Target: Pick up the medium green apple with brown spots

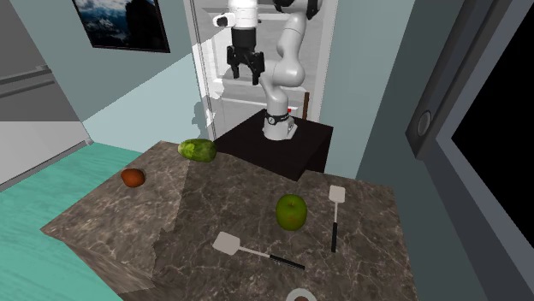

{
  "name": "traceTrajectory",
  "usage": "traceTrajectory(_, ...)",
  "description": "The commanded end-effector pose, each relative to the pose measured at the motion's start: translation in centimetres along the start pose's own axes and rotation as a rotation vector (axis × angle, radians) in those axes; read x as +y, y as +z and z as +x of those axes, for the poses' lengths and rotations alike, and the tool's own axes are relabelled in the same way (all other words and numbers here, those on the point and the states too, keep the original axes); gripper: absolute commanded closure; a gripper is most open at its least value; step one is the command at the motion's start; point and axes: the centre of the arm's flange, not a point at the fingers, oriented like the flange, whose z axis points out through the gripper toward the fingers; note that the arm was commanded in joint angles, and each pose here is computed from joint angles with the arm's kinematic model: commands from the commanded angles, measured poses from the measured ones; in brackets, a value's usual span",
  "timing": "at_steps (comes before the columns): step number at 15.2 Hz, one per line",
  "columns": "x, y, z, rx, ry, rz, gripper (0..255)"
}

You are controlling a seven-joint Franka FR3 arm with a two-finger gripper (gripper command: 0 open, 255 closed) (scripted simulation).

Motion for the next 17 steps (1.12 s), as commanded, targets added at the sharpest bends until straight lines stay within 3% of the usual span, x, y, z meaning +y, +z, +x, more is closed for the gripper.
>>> traceTrajectory(1,-1.9,1.7,0.6,0.013,0.001,0.001,0)
traceTrajectory(17,-17.8,14.8,4.5,0.098,0.001,-0.003,0)
